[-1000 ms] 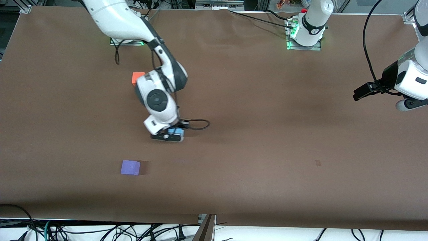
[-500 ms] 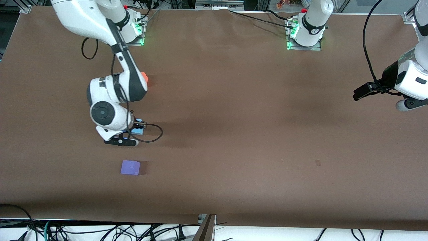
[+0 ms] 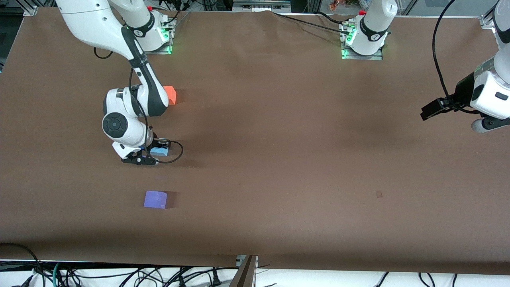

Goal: Place blue block between orange and purple blocks

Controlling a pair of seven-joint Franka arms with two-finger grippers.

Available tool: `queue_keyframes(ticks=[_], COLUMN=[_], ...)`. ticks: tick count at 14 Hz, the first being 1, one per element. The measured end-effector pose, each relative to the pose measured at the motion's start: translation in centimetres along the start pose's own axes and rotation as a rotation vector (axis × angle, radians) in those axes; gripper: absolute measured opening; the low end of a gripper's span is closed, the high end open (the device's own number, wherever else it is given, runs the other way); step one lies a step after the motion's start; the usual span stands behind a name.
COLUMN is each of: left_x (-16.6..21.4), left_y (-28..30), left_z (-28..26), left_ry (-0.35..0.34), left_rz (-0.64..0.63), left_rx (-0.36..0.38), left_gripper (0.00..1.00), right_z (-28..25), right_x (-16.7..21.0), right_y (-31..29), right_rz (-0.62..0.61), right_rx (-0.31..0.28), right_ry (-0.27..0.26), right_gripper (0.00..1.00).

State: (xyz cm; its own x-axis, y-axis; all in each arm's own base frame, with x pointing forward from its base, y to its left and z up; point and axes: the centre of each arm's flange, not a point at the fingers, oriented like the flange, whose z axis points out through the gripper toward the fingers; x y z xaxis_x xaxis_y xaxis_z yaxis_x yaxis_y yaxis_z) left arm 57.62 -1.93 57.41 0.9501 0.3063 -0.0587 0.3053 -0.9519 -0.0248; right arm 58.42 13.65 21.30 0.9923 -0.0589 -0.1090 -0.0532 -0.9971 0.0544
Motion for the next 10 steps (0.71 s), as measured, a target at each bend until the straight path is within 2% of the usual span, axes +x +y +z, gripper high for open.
queue_keyframes(ticks=[2,3,5,8,10], left_x=[0.0,0.0,0.0,0.0,0.0], left_y=[0.0,0.0,0.0,0.0,0.0], left_z=[0.0,0.0,0.0,0.0,0.0], left_ry=[0.000,-0.001,-0.001,-0.001,-0.001], left_rz=[0.000,0.000,0.000,0.000,0.000], left_rx=[0.000,0.000,0.000,0.000,0.000], left_gripper=[1.00,1.00,1.00,1.00,1.00], right_z=[-2.6,-4.7,-9.5,-16.6,-20.4], right_x=[0.6,1.1,2.3,3.9,3.8], right_y=[-0.2,0.0,1.3,3.7,4.4], right_rz=[-0.016,-0.032,-0.082,-0.105,-0.098], right_rx=[0.007,0.006,-0.001,-0.004,-0.010], right_ry=[0.003,-0.011,-0.053,-0.056,-0.098], right_gripper=[0.96,1.00,1.00,1.00,1.00])
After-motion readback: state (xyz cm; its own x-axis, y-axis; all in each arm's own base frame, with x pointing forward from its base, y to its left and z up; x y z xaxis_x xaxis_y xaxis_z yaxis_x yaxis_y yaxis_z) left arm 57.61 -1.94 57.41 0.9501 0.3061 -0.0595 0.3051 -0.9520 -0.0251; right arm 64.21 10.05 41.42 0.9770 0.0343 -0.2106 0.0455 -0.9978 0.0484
